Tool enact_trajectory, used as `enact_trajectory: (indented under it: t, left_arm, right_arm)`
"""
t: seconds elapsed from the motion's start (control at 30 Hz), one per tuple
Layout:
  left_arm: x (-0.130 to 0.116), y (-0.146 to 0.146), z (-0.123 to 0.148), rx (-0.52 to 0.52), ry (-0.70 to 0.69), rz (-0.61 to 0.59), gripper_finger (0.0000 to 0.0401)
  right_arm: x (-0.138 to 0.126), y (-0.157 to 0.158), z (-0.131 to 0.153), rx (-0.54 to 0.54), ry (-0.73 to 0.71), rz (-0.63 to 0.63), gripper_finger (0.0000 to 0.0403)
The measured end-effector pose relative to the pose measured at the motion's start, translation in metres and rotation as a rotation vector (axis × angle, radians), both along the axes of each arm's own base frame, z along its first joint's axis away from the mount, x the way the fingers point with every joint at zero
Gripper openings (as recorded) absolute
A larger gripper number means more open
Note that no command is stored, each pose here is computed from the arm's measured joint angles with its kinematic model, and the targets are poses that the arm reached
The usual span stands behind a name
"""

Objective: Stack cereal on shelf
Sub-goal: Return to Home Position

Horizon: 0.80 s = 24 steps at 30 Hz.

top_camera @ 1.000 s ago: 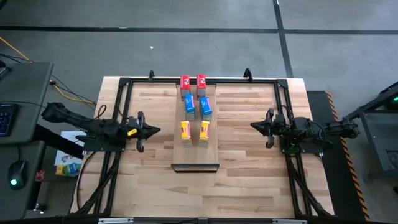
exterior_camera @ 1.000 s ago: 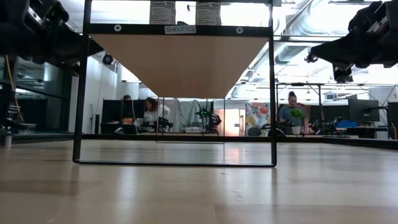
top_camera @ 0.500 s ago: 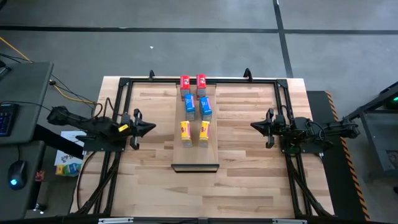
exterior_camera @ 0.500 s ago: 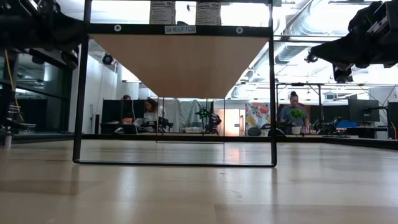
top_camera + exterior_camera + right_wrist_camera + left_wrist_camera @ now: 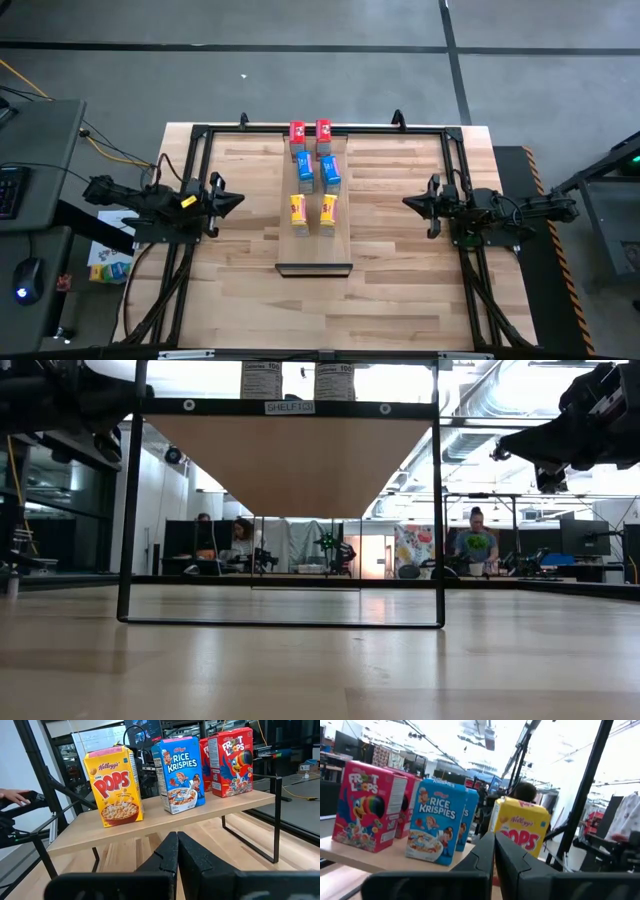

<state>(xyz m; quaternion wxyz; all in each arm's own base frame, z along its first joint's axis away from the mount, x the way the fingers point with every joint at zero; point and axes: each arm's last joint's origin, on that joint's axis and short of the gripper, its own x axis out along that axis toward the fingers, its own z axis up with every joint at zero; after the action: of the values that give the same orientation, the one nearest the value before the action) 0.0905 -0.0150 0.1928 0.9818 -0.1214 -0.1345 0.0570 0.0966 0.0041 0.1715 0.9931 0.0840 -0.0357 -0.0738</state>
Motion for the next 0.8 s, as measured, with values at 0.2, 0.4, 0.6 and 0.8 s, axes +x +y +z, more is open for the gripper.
enact_trajectory:
  t: [0.2, 0.4, 0.6, 0.8]
  left_arm:
    - [0.0005, -0.0001, -0.0021, 0.006, 0.018, -0.001, 0.0005]
    - [0.0007, -0.0002, -0.0029, 0.008, 0.027, 0.0, 0.0005]
    - [0.0016, -0.0004, -0.0044, 0.014, 0.044, 0.0, 0.0005]
    - [0.0021, 0.0041, -0.0057, 0.02, 0.056, 0.036, 0.0005]
  right_arm:
    - [0.0, 0.0, 0.0, 0.0, 0.0, 0.0, 0.0]
    - [0.0, 0.0, 0.0, 0.0, 0.0, 0.0, 0.0]
    - [0.0, 0.0, 0.0, 0.0, 0.0, 0.0, 0.0]
    - [0.0, 0.0, 0.0, 0.0, 0.0, 0.0, 0.0]
